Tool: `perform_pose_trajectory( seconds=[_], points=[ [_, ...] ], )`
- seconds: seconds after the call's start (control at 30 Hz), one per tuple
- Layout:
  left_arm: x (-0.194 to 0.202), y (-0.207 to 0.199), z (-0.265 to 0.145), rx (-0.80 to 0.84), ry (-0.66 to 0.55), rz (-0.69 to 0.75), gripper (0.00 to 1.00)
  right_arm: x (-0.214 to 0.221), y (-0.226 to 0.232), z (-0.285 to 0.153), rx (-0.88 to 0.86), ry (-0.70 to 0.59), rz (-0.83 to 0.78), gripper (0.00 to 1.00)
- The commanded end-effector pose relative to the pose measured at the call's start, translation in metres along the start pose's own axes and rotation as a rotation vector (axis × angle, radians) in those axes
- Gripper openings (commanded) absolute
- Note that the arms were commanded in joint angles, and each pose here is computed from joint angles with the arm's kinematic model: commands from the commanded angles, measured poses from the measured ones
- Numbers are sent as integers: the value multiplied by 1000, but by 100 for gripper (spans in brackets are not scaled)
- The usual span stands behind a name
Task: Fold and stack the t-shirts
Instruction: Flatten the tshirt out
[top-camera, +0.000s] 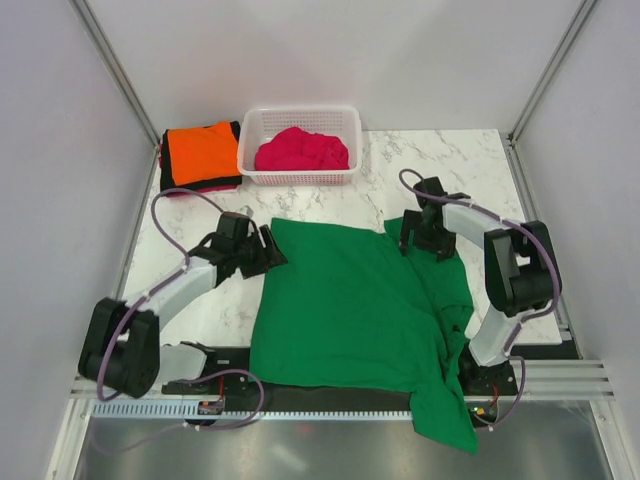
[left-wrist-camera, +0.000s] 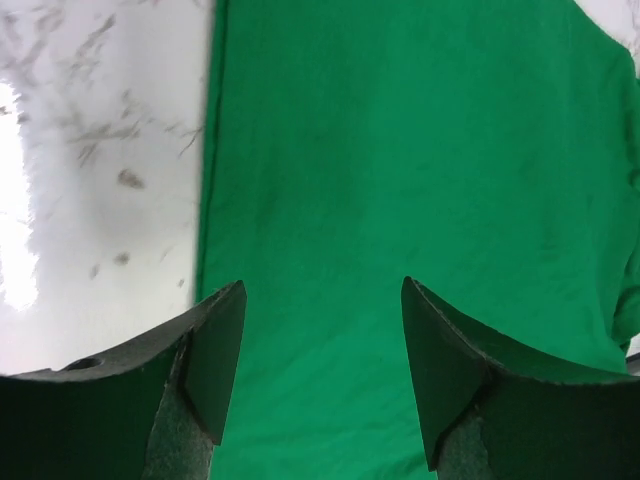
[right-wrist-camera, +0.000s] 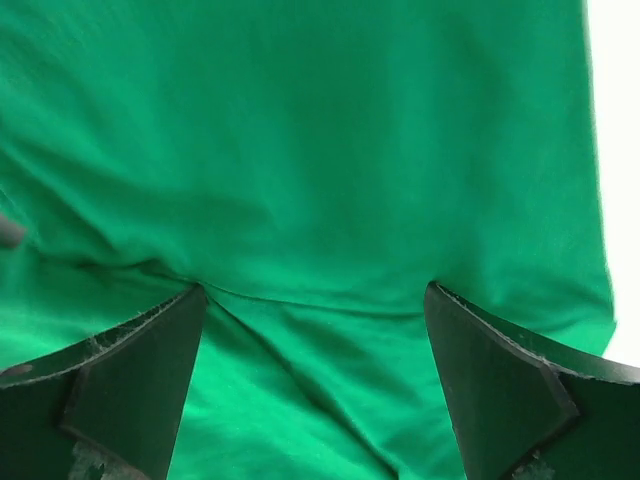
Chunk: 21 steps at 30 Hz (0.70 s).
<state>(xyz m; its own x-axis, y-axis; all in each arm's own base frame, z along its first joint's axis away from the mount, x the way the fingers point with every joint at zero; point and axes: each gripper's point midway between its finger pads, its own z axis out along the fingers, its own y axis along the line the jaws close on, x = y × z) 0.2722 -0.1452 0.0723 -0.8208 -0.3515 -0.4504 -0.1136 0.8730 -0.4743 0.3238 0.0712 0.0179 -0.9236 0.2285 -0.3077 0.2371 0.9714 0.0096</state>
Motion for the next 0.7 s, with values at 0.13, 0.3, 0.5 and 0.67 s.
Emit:
perform_pose_trajectory(
  seconds=[0.13,0.3,0.5,0.67],
  points=[
    [-4,-7,56,24,38,-93,70,-55,9,39,-4,-30,62,98],
    [-15,19,80,-115,34,-121,67,-81,22,67,-14,5,70,98],
    [-57,44,85,-230,-17,-131,65,-123,48,80,-70,-1,88,98],
    [-100,84,80,-293,-61,-182,64,-163,56,78,-76,-39,61,98]
  ],
)
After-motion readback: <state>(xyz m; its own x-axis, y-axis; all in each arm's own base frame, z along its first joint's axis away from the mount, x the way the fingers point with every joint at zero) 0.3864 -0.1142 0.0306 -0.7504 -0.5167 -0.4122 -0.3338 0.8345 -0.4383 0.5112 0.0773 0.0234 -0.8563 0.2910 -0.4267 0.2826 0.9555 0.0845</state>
